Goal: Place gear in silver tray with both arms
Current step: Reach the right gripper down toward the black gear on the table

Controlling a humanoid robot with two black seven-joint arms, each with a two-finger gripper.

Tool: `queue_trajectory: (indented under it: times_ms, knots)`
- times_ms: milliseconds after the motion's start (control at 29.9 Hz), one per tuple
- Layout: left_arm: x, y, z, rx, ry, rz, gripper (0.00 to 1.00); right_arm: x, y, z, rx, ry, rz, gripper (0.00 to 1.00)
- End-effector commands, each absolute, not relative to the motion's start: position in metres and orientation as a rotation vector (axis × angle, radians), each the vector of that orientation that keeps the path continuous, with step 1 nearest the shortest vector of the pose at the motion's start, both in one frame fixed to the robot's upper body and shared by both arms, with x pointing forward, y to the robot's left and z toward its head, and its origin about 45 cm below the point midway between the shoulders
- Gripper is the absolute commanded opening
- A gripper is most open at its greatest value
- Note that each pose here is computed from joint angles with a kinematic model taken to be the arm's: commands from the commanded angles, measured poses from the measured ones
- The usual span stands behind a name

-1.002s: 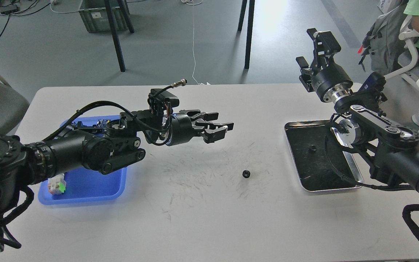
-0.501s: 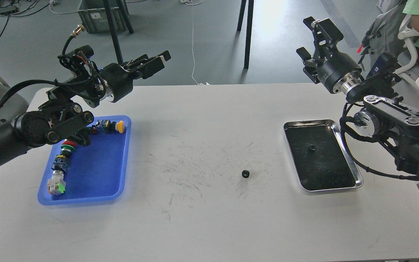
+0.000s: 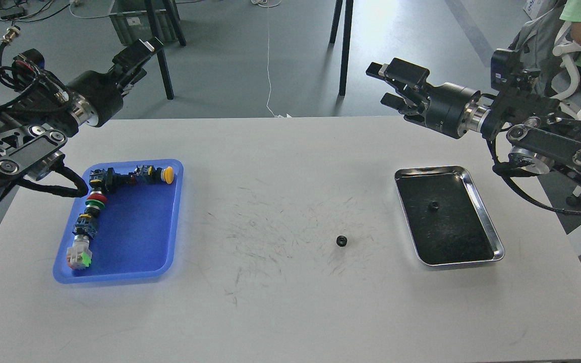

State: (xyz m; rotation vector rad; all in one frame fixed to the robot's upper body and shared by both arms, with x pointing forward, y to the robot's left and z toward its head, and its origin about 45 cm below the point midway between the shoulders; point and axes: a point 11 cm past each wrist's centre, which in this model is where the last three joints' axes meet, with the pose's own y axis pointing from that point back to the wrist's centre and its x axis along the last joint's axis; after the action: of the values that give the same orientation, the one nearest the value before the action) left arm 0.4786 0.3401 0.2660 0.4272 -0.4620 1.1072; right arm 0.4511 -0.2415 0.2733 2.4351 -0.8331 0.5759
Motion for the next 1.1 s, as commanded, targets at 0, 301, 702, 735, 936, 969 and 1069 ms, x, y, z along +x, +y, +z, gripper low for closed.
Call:
queue_trajectory:
  times_ms: [0, 301, 702, 735, 936, 969, 1069]
  knots:
    - [0.479, 0.351, 0.266, 0.400, -0.413, 1.140, 0.98, 0.444, -0.240, 0.268, 2.327, -0.634, 0.669, 0.97]
    - [0.481, 0.360, 0.276, 0.237, -0.259, 1.191, 0.98, 0.429, -0.222, 0.245, 2.053, -0.148, 0.973, 0.97]
    - [0.474, 0.375, 0.283, 0.141, -0.147, 1.151, 0.98, 0.399, -0.156, 0.194, 1.911, 0.296, 1.098, 0.97]
    - [0.474, 0.376, 0.282, 0.139, -0.143, 1.156, 0.98, 0.395, -0.151, 0.188, 1.895, 0.338, 1.108, 0.97]
    - [0.471, 0.380, 0.281, 0.116, -0.108, 1.141, 0.99, 0.386, -0.140, 0.175, 1.804, 0.479, 1.156, 0.96]
    - [0.471, 0.382, 0.281, 0.117, -0.109, 1.148, 0.98, 0.385, -0.140, 0.173, 1.791, 0.497, 1.158, 0.96]
    - [0.471, 0.387, 0.281, 0.119, -0.108, 1.161, 0.98, 0.386, -0.142, 0.170, 1.746, 0.533, 1.168, 0.95]
